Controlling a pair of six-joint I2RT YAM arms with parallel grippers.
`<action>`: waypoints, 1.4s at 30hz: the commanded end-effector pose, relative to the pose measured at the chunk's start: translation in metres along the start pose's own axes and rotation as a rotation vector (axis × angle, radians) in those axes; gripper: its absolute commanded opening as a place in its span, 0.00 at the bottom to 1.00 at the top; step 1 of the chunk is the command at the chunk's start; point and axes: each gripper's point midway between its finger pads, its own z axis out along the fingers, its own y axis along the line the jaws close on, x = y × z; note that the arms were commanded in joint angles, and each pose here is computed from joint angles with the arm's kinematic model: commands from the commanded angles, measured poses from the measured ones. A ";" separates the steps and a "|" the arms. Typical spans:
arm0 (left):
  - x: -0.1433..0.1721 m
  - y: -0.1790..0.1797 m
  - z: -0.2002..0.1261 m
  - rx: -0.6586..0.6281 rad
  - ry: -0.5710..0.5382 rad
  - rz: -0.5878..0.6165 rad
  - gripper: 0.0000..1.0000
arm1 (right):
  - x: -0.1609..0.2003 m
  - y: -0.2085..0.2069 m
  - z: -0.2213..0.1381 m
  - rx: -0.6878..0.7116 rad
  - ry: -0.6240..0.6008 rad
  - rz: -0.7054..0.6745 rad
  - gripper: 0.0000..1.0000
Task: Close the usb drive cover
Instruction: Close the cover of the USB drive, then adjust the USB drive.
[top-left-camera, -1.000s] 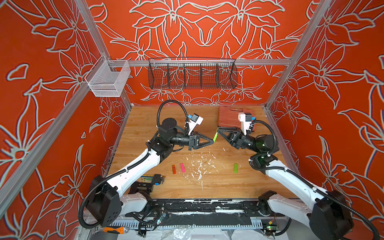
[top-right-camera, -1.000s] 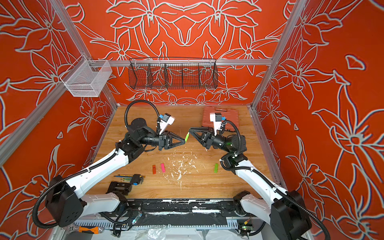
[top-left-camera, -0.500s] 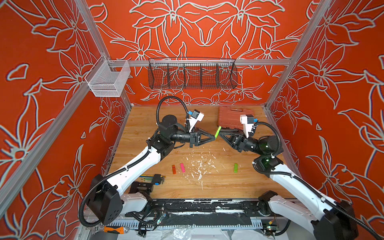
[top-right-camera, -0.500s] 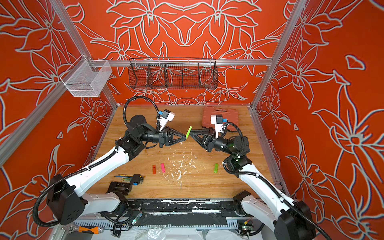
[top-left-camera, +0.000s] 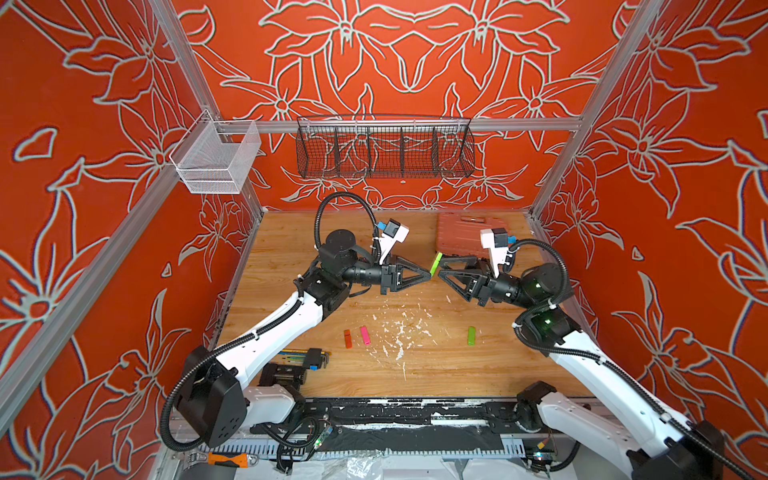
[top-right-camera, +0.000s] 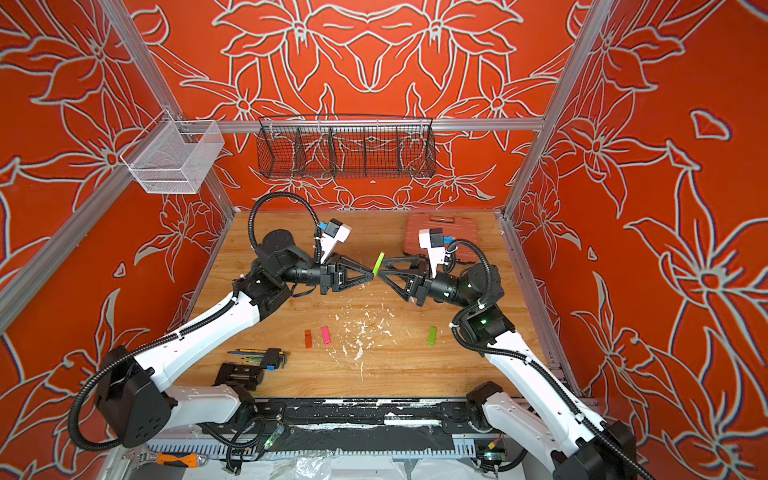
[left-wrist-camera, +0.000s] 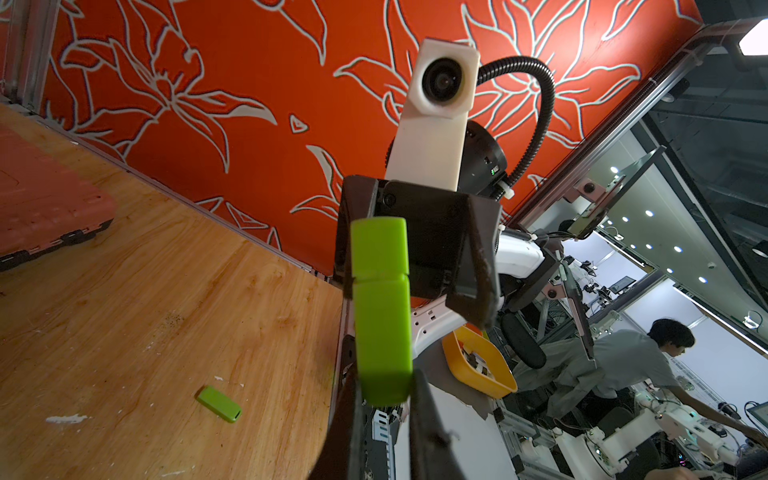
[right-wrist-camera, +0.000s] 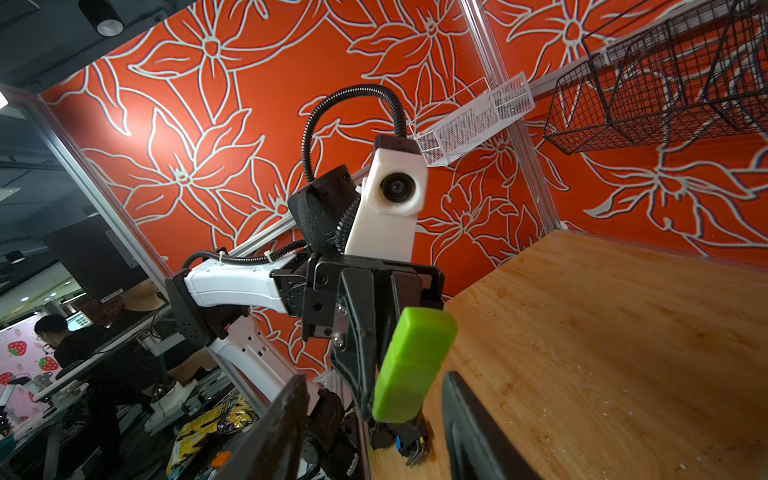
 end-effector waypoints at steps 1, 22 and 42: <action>-0.007 -0.016 -0.003 0.027 -0.010 0.062 0.01 | -0.004 0.002 0.006 -0.010 0.031 -0.034 0.56; -0.002 -0.016 -0.001 0.030 0.002 0.061 0.01 | -0.020 0.009 0.022 -0.126 0.019 -0.048 0.51; -0.006 -0.012 0.003 0.011 0.028 0.065 0.58 | -0.014 -0.007 0.022 -0.032 0.039 -0.021 0.10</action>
